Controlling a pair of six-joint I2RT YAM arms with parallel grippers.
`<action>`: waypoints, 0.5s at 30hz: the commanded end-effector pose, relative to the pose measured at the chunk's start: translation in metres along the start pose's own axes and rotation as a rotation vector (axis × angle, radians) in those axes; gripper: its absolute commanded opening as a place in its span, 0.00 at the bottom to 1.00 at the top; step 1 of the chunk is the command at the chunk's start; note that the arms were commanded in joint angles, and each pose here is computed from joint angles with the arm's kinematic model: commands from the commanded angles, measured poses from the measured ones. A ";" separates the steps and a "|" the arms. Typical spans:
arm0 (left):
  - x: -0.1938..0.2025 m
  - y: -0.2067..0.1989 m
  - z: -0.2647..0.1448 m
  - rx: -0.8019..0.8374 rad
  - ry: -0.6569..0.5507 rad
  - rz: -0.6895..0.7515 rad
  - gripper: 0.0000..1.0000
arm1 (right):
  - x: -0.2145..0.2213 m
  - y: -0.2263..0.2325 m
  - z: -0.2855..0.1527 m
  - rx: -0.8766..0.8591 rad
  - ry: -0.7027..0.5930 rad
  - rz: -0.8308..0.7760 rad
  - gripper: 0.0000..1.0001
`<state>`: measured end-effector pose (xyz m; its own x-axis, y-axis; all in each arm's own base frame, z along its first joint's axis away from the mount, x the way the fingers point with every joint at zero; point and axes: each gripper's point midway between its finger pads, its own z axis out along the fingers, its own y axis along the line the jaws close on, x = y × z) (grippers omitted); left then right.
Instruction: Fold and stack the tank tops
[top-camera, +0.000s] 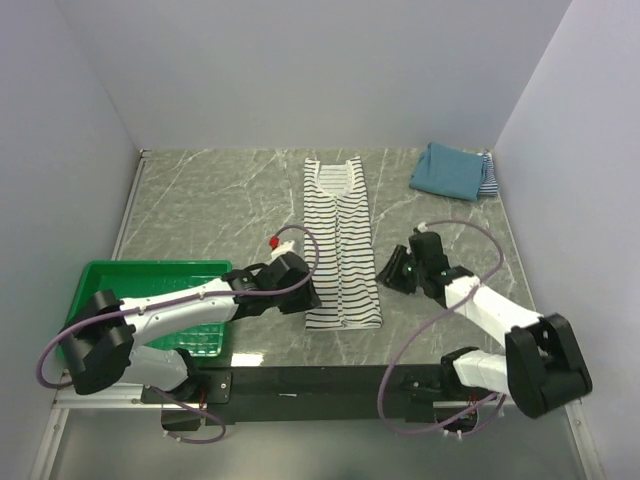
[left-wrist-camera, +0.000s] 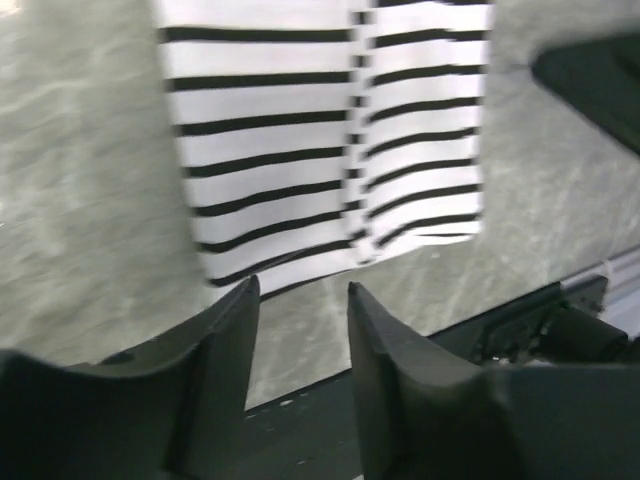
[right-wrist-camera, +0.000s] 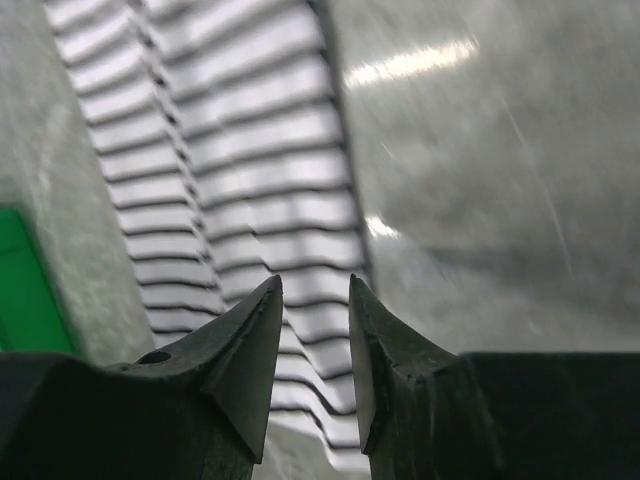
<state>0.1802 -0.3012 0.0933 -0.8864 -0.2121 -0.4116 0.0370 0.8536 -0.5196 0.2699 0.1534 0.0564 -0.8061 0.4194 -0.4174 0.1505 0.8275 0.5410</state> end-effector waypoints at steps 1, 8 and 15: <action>0.007 0.021 -0.003 -0.030 0.018 -0.059 0.47 | 0.034 -0.030 -0.013 0.077 0.042 0.042 0.41; 0.025 0.024 0.003 0.107 0.082 -0.116 0.51 | 0.063 -0.035 -0.028 0.043 0.051 0.084 0.44; 0.032 0.036 0.016 0.119 0.092 -0.165 0.52 | 0.096 -0.037 -0.023 0.040 0.128 0.098 0.45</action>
<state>0.1535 -0.2692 0.0374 -0.9292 -0.2667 -0.2557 -0.0740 0.8124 -0.5784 0.1812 0.1485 0.0191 -0.8495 0.4382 -0.2940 0.2319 0.8104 0.5380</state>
